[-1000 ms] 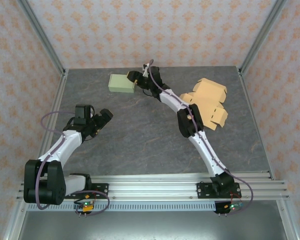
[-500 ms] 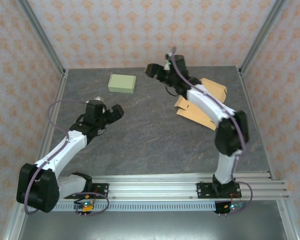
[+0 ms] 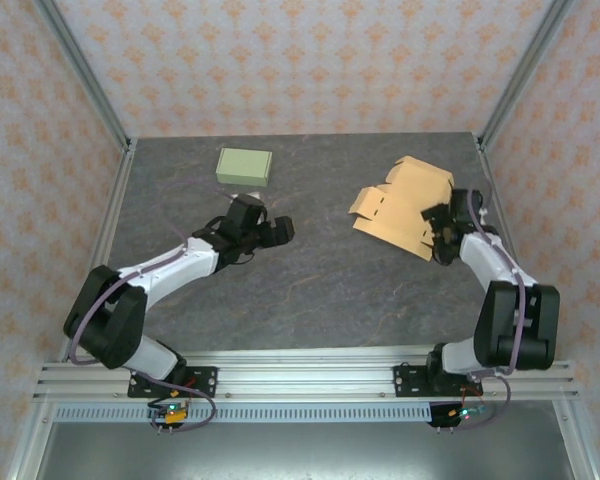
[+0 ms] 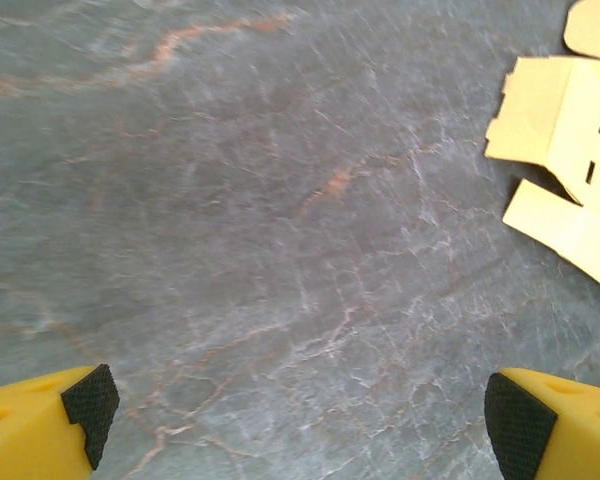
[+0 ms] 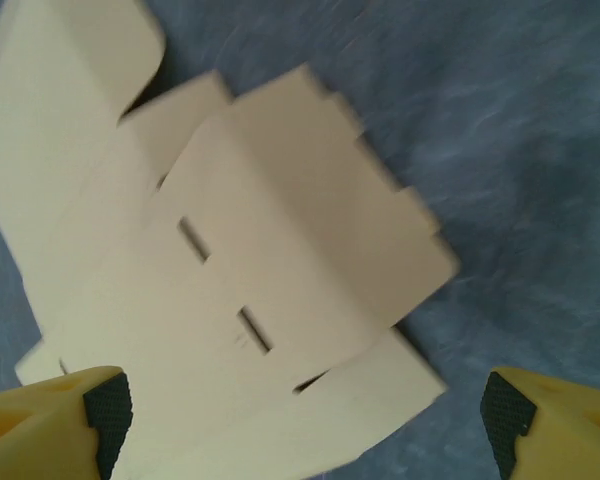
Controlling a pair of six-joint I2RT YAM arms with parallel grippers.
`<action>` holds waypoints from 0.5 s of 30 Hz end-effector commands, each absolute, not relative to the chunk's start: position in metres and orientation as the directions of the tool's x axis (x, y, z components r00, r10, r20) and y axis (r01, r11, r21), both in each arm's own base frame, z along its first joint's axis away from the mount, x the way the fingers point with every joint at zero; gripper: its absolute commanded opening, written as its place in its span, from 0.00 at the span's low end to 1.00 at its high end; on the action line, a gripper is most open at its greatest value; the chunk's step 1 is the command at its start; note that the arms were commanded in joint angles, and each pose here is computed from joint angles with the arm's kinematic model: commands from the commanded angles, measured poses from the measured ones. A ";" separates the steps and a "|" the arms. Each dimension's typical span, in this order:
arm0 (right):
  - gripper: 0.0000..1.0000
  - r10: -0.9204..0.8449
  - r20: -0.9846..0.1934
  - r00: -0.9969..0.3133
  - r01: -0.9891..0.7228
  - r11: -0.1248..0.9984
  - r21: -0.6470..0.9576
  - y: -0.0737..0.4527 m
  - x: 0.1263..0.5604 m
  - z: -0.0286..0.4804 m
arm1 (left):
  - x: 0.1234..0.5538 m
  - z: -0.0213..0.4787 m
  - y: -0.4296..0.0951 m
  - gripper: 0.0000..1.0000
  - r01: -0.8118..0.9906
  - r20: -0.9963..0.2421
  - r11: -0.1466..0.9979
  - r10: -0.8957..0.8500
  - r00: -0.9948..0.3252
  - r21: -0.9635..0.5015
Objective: Fold the paper box
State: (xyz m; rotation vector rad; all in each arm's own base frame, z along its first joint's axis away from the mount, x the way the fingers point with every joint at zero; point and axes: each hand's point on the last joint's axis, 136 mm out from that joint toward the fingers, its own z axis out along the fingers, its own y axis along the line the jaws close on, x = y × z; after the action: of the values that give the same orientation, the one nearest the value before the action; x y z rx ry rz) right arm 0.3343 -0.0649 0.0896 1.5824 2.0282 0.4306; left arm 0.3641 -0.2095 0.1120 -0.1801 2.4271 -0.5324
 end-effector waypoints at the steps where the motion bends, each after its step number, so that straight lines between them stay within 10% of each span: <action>1: 0.92 0.995 -0.094 -0.031 0.748 0.085 0.658 -0.075 0.336 0.100 | 0.374 0.123 -0.223 0.97 0.034 -0.603 0.916 -0.235 -0.762 -0.400; 7: 0.92 0.973 0.232 -0.002 0.605 -0.184 0.774 -0.042 0.358 0.090 | 0.378 0.117 -0.232 0.97 0.040 -0.590 0.924 -0.208 -0.780 -0.380; 15: 0.85 0.982 0.190 0.018 0.629 -0.159 0.761 -0.052 0.366 0.071 | 0.375 0.113 -0.234 0.97 0.037 -0.583 0.931 -0.196 -0.789 -0.363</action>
State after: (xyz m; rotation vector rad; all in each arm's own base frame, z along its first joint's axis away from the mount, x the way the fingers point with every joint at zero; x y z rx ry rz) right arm 0.3494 -0.0452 0.0616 1.8804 1.6812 0.9616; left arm 0.3730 -0.2353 0.1111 -0.1315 2.4396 -0.5280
